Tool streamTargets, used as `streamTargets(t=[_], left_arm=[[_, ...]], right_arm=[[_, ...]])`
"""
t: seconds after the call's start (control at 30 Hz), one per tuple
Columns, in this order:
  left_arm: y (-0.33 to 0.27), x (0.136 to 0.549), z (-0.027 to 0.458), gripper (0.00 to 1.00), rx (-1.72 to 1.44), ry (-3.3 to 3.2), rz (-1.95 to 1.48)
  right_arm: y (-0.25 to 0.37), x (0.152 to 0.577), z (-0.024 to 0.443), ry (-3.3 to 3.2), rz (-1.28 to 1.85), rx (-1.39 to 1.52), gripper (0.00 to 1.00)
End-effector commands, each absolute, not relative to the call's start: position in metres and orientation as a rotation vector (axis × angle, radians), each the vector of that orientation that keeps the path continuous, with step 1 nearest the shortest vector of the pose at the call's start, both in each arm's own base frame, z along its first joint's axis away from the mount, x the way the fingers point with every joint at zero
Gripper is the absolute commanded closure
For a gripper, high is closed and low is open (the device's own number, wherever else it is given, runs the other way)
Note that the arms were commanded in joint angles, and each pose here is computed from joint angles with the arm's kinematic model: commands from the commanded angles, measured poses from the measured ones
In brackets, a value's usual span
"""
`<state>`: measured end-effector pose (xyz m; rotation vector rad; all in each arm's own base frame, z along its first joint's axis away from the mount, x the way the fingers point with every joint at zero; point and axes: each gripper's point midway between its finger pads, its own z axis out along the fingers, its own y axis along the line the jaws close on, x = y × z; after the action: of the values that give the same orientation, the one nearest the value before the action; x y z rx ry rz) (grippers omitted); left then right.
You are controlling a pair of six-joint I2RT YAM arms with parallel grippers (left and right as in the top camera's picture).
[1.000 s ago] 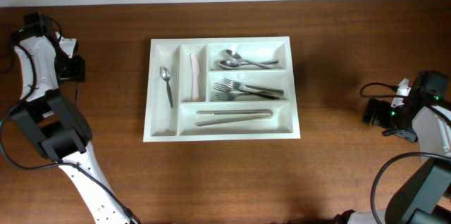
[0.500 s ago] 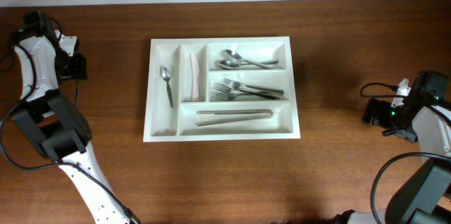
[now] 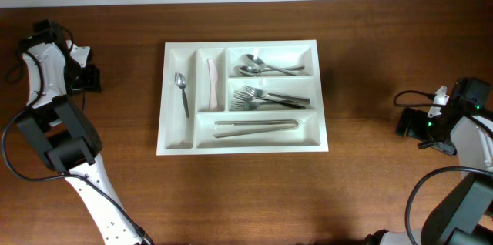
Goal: Pack container
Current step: 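Lower the left gripper onto the spoon and close on its handle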
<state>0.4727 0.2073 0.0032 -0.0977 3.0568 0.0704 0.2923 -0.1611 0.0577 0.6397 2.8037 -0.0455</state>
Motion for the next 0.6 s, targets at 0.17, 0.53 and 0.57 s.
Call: streamTargets(t=[0.17,0.53,0.57], left_arm=[[0.208,0.468,-0.010,0.38,-0.087,3.078,0.037],[0.213,0.461,-0.018,0.49,-0.112,3.101,0.025],[0.215,0.461,-0.018,0.49,-0.116,3.101,0.025]], right_arm=[[-0.163,0.291,0.062,2.788,-0.062,0.657,0.01],[-0.163,0.291,0.062,2.788,-0.062,0.657,0.01],[-0.163,0.291,0.062,2.788,-0.062,0.657,0.01]])
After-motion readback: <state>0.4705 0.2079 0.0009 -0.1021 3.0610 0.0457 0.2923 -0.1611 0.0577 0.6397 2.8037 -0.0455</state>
